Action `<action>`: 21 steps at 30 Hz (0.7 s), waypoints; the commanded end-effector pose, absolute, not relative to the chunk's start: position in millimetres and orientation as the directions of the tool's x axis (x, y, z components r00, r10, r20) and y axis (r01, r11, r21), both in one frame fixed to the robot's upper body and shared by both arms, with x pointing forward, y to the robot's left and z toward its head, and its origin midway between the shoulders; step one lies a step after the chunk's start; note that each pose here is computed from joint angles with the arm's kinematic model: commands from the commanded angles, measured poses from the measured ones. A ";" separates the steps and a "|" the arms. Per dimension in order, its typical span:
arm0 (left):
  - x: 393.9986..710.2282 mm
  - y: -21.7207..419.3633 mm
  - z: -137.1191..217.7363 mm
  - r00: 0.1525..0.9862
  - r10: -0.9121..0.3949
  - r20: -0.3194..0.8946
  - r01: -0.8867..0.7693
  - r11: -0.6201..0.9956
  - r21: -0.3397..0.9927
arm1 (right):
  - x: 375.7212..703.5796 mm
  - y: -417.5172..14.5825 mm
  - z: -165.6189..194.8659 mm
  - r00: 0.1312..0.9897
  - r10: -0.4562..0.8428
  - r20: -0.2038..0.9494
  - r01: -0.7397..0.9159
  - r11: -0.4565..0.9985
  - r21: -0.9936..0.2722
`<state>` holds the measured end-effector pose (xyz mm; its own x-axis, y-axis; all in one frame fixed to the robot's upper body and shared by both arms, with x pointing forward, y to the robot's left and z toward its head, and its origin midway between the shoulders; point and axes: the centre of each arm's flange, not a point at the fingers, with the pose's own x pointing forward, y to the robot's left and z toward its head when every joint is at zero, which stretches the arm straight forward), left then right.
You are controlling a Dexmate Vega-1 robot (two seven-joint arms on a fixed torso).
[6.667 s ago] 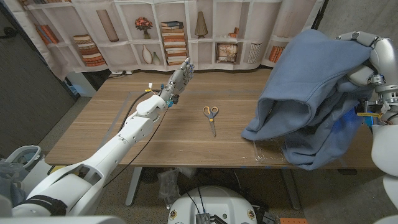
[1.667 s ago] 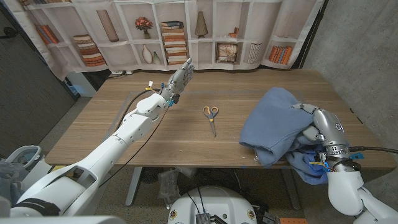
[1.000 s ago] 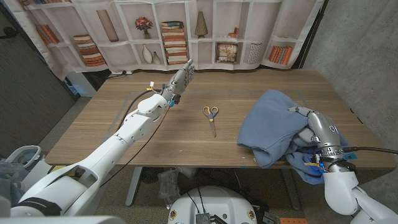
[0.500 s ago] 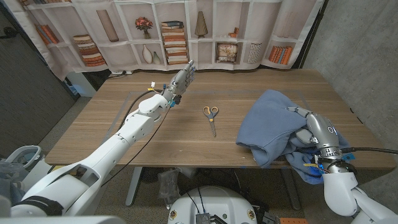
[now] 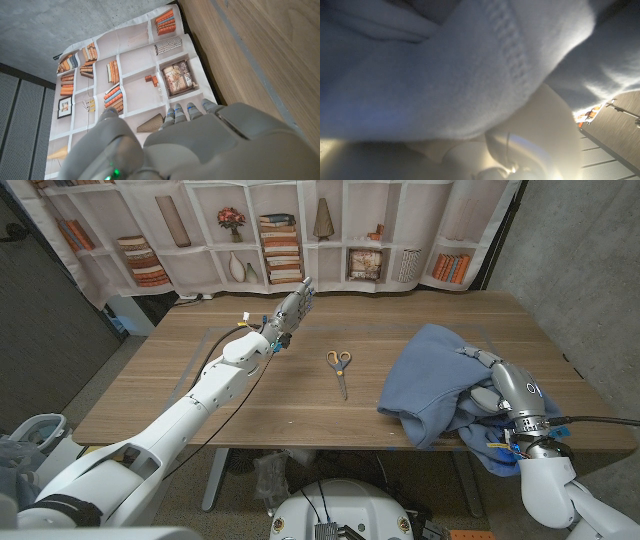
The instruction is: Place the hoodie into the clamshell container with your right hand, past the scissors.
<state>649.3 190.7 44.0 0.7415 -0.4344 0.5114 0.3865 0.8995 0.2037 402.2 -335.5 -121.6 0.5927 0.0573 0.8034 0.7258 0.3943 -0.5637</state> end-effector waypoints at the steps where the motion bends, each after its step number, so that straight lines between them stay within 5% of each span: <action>1: 651.1 193.2 43.6 0.739 -0.436 0.513 0.390 0.899 0.201 | 397.8 -333.1 -117.8 0.620 0.060 0.783 0.715 0.367 -0.595; 21: 654.1 192.0 47.4 0.733 -0.446 0.514 0.400 0.893 0.205 | 380.8 -336.4 -116.0 0.623 0.019 0.782 0.737 0.322 -0.594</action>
<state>653.1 193.0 45.8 0.7356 -0.4410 0.5141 0.3955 0.8959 0.2026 392.0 -332.8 -115.5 0.6384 0.0413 0.7686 0.7172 0.3304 -0.6135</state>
